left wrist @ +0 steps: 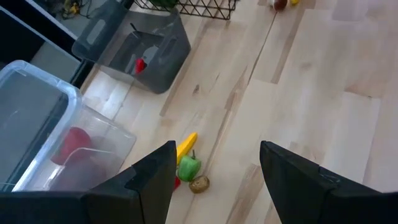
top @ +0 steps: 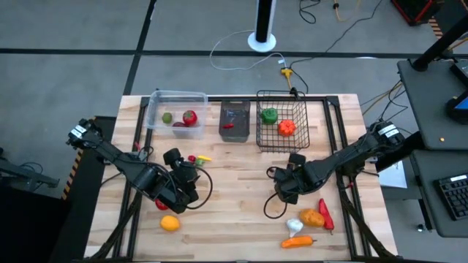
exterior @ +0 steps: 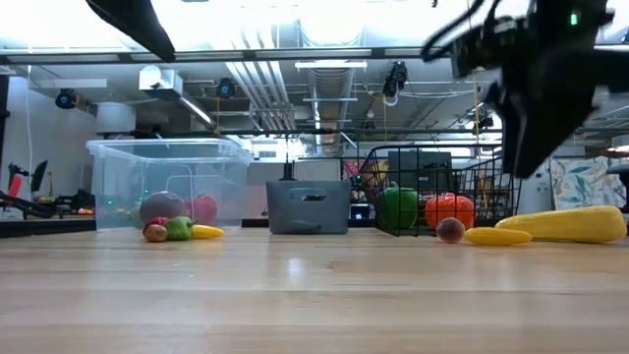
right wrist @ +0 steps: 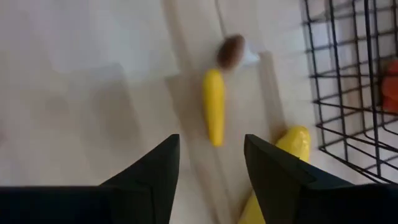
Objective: Sort produce into baskets
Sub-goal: Put the yellow corn into the black bin
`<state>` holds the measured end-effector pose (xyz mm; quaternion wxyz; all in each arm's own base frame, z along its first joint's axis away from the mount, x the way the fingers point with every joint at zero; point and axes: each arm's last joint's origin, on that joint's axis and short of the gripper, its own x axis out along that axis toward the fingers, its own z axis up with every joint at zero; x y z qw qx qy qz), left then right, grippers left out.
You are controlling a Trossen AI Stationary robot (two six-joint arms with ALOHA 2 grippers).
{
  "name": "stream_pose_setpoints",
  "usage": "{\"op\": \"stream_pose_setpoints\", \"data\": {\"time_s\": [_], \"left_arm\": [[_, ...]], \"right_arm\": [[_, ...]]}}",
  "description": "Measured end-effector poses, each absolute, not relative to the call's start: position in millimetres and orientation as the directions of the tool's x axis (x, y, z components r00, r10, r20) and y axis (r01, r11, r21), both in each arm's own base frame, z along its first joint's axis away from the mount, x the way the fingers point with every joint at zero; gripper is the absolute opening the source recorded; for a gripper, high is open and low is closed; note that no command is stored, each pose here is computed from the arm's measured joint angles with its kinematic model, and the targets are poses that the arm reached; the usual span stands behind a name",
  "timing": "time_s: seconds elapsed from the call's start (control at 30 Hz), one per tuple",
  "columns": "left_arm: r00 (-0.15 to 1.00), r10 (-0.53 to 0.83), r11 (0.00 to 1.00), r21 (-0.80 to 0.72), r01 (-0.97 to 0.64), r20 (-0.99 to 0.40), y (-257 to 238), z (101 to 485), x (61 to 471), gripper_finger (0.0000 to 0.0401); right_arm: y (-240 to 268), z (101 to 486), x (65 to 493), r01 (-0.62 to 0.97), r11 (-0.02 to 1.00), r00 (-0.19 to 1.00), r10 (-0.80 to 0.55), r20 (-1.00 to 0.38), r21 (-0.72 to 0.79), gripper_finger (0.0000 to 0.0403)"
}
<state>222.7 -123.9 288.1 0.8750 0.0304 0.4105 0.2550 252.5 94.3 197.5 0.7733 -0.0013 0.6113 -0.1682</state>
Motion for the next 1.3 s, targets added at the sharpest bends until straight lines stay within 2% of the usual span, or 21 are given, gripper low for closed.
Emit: {"op": "stream_pose_setpoints", "data": {"time_s": [0.17,0.43,0.8,1.3], "left_arm": [[0.542,0.483,0.863,0.267,-0.430,-0.688,-123.8,288.6,223.3,0.0213],[0.552,0.498,0.855,0.272,-0.441,-0.669,-123.6,289.3,224.0,0.0213],[0.561,0.492,0.859,0.266,-0.437,-0.666,-124.3,289.8,225.1,0.0213],[0.595,0.471,0.874,0.252,-0.415,-0.651,-127.2,291.4,229.4,0.0213]], "right_arm": [[84.4,175.5,246.8,0.281,0.933,0.188,-0.284,-0.940,-0.225,0.0179],[72.9,157.2,251.6,0.307,0.936,0.271,-0.258,-0.927,-0.171,0.0169],[68.1,143.6,246.3,0.312,0.936,0.281,-0.254,-0.925,-0.163,0.0167],[68.6,140.0,247.9,0.316,0.937,0.301,-0.247,-0.921,-0.148,0.0133]]}}
